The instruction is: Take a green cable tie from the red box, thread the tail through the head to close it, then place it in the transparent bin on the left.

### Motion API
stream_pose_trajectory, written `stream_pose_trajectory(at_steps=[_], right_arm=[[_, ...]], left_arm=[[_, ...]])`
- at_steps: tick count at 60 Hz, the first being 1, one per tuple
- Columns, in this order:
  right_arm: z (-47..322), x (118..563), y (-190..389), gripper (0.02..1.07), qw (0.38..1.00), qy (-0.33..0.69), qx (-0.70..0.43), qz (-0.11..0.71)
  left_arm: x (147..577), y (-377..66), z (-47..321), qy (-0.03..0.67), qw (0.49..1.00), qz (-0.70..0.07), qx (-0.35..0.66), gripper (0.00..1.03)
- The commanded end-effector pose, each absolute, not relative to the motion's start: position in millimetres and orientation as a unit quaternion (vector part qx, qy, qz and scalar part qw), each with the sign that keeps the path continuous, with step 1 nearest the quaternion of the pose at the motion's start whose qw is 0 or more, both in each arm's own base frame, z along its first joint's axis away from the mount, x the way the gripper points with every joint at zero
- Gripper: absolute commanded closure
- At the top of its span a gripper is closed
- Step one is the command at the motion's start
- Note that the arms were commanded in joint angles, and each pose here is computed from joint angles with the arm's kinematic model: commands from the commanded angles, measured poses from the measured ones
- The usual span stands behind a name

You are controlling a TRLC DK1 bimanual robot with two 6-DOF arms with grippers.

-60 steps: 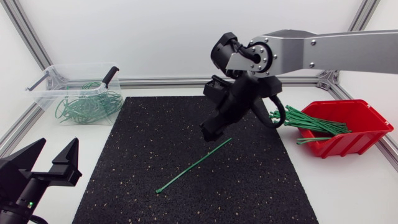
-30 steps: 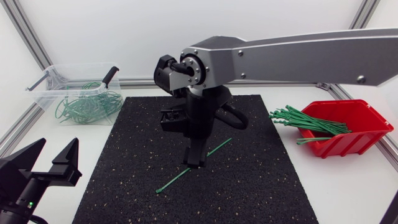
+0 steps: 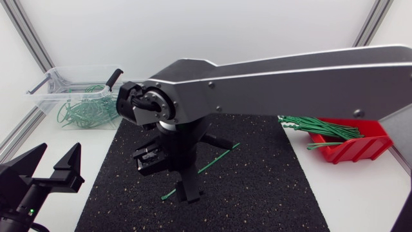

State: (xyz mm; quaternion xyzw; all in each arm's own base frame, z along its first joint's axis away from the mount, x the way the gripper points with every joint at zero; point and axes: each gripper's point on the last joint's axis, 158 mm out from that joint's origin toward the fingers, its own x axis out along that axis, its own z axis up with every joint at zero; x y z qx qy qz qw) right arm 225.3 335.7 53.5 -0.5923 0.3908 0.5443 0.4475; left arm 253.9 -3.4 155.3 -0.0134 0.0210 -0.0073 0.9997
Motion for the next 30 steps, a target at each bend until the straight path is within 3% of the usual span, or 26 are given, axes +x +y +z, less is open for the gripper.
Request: stream_pose_trajectory(at_steps=[1,30], right_arm=[[43,222,342,0.07,0.42,0.377,-0.603,0.564],[16,194,389,0.11,0.411,0.329,-0.549,0.65]], left_arm=[[255,-3,132,0.048,0.999,-0.007,-0.022,0.04],[255,-3,132,0.048,0.999,-0.007,-0.021,0.04]])
